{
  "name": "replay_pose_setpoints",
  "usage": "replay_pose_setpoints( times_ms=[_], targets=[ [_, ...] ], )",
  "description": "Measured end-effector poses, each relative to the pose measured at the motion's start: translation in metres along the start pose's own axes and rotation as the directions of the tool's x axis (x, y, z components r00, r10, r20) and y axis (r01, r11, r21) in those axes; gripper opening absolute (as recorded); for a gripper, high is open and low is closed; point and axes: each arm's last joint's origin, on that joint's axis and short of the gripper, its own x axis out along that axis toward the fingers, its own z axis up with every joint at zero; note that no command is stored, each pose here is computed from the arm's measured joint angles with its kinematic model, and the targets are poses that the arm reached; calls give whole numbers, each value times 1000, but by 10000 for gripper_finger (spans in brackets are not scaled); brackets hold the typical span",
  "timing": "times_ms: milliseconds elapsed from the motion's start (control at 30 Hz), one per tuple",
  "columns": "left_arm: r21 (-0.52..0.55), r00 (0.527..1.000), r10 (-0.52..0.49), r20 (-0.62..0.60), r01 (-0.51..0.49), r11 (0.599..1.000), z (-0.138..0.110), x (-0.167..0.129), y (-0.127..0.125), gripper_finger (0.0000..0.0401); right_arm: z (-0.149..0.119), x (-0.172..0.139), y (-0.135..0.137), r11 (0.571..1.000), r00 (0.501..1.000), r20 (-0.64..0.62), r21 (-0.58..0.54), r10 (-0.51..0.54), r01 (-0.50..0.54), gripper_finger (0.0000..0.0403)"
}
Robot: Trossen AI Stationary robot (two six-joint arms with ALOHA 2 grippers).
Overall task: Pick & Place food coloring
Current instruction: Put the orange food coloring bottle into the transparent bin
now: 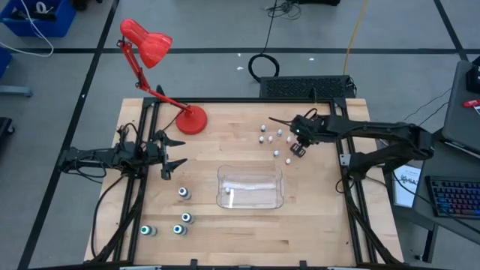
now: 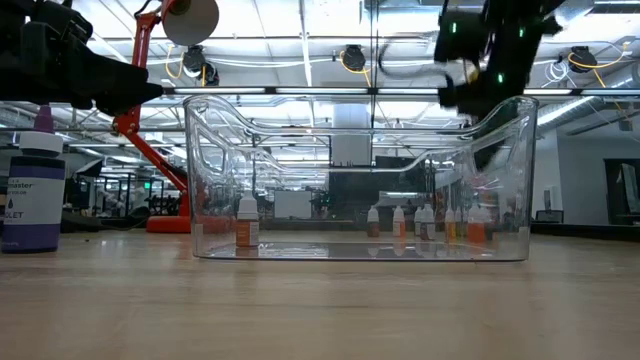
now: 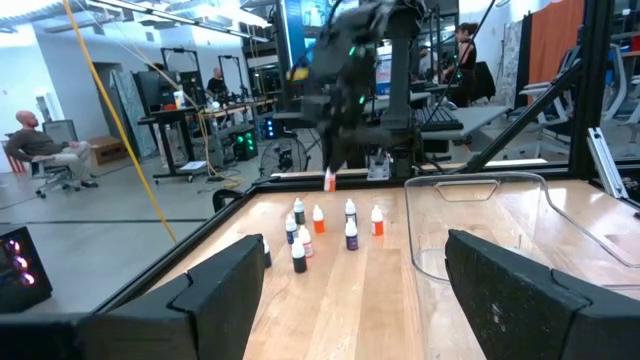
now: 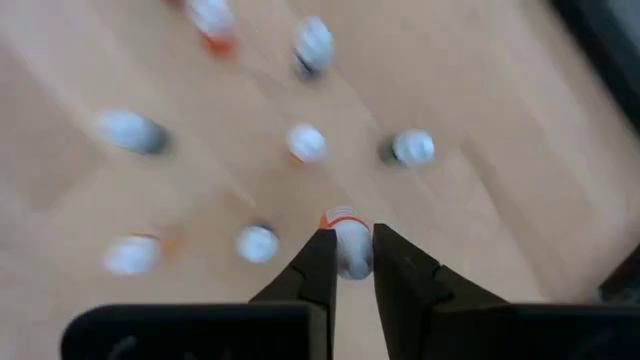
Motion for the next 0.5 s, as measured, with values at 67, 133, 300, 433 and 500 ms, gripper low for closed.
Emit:
replay_pose_setpoints(
  times_ms=[67,133,300,433,500],
  targets=[
    [0,1000,0,0,0,1000,0,0,0,306,7,-20,10,999,997,67,-24,35,-34,34],
    [0,1000,0,0,0,1000,0,0,0,306,15,-39,23,995,987,135,-55,89,-82,34],
    [0,1000,0,0,0,1000,0,0,0,306,33,-75,67,961,938,253,-203,235,-187,34],
    [0,1000,0,1,0,1000,0,0,0,306,49,-93,108,915,913,264,-343,312,-213,34],
    [0,1000,0,0,0,1000,0,0,0,306,58,-100,128,892,913,245,-401,326,-211,34]
  ],
)
